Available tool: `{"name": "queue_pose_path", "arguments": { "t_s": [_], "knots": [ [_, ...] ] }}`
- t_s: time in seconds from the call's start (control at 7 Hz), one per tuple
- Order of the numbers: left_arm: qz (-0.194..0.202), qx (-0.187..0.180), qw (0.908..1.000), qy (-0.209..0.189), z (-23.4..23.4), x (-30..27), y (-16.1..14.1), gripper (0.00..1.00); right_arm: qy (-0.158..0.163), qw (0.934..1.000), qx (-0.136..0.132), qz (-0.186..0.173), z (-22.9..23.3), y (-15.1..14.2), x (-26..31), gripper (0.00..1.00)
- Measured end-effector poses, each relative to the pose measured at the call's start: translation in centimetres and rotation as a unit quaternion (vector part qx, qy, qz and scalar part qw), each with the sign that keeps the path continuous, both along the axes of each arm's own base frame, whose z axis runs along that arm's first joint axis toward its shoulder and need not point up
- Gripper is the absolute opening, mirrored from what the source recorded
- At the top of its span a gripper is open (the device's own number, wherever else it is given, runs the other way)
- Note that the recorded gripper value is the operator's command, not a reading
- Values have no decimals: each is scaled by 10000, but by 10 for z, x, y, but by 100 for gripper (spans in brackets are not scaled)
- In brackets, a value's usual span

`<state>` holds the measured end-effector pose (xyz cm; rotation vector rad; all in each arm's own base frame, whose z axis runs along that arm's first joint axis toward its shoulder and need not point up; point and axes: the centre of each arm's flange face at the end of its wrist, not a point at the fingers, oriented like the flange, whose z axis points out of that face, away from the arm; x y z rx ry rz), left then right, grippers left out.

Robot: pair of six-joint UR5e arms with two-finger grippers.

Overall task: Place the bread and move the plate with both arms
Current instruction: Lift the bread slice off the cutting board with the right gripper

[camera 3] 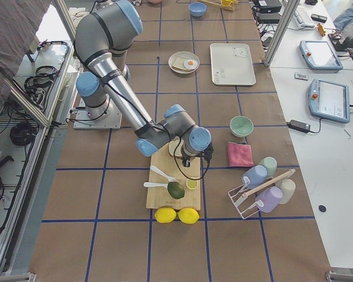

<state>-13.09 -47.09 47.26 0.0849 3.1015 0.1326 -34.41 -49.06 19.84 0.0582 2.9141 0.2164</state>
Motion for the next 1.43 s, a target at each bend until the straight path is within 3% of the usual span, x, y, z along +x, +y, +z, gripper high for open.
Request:
{"name": "queue_pose_path", "arguments": {
  "t_s": [0.14, 0.29, 0.86, 1.14, 1.43],
  "knots": [
    [-1, -3, 10000, -10, 0, 0, 0, 100, -18, 10000, 15, 3, -2, 1, 1, 2],
    [-2, -9, 10000, -20, 1, 0, 0, 100, -46, 10000, 28, -4, -5, 2, 3, 0],
    [-2, -31, 10000, -28, 2, 1, 0, 100, 109, 9998, -42, -152, 13, 3, 3, 0],
    [2, -28, 10000, -23, 1, 0, 0, 100, 627, 9979, -75, -131, 61, 5, 14, 0],
    [3, -35, 10000, -19, 2, 0, 0, 100, 1086, 9940, -123, -47, 128, -3, 70, 0]
  ]
}}
